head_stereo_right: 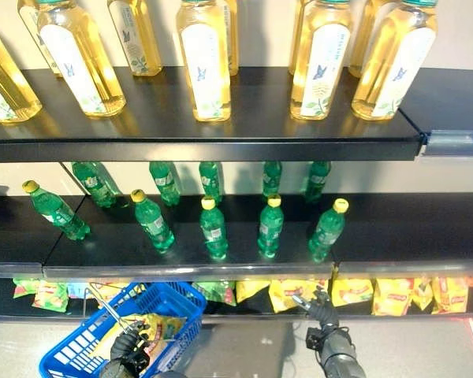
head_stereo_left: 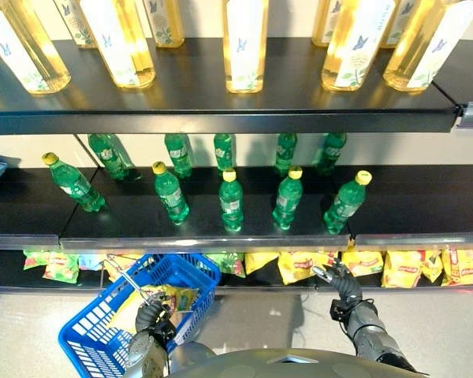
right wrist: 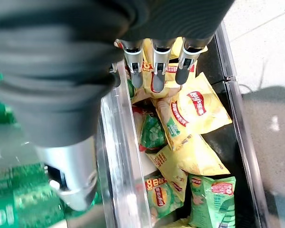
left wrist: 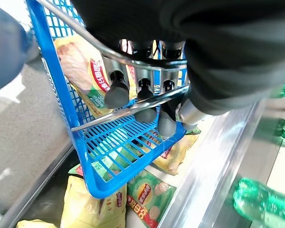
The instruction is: Pick up the snacks into the basket
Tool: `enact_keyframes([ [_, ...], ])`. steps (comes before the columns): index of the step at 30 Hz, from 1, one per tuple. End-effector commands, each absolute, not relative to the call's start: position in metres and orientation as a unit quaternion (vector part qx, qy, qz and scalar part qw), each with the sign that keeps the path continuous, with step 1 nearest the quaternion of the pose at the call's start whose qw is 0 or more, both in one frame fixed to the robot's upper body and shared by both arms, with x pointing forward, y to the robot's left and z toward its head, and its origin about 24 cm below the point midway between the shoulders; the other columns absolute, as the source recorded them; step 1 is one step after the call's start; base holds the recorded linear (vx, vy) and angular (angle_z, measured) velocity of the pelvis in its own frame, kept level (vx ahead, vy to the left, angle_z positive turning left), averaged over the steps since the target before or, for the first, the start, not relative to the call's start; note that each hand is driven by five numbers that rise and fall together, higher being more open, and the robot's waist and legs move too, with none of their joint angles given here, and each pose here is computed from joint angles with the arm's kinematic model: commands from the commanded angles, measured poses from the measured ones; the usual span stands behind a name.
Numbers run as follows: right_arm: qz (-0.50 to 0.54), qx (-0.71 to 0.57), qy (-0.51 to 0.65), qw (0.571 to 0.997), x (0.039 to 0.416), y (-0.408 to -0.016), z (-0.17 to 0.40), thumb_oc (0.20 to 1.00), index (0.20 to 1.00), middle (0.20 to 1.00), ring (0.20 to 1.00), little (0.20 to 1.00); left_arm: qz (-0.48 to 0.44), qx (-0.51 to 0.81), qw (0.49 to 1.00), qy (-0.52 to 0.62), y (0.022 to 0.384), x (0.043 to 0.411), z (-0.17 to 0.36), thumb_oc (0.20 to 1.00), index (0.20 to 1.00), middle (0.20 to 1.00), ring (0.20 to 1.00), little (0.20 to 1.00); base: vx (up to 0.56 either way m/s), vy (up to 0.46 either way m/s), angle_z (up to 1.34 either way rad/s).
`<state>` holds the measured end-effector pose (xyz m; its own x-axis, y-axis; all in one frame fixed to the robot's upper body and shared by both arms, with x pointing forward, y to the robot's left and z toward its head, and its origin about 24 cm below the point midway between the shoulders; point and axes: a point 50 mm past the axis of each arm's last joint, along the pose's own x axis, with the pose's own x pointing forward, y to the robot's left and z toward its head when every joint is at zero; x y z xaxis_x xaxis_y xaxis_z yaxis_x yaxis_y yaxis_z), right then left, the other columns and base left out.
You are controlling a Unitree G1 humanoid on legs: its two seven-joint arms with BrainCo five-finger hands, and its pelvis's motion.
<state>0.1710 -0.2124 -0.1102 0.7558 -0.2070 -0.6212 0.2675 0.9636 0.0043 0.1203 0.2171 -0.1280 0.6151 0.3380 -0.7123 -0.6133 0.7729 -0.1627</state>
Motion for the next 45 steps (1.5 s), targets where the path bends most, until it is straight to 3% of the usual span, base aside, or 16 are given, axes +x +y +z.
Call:
enact_keyframes([
  [1,-0.137,0.083,0.253,0.954,0.2,-0.208,-0.091,1.0,1.0,1.0,1.0,1.0,0.246,-0.203,0.913,0.253,0.217,0.156,-0.104,0.2,0.2,0.2,0.2,0.2,0.05,0.316,0.17],
  [13,-0.155,0.109,0.271,0.944,0.194,-0.207,-0.099,1.0,1.0,1.0,1.0,1.0,0.215,-0.161,0.94,0.213,0.233,0.163,-0.087,0.2,0.2,0.2,0.2,0.2,0.0,0.015,-0.19],
  [26,-0.154,0.097,0.276,0.944,0.181,-0.214,-0.101,1.0,1.0,1.0,1.0,1.0,0.206,-0.174,0.938,0.219,0.225,0.162,-0.089,0.2,0.2,0.2,0.2,0.2,0.04,-0.065,0.1],
  [45,-0.092,-0.007,0.181,0.979,0.225,-0.22,-0.058,1.0,1.0,1.0,1.0,1.0,0.206,-0.191,0.948,0.15,0.228,0.195,-0.062,0.2,0.2,0.2,0.2,0.2,-0.11,-0.053,0.03],
])
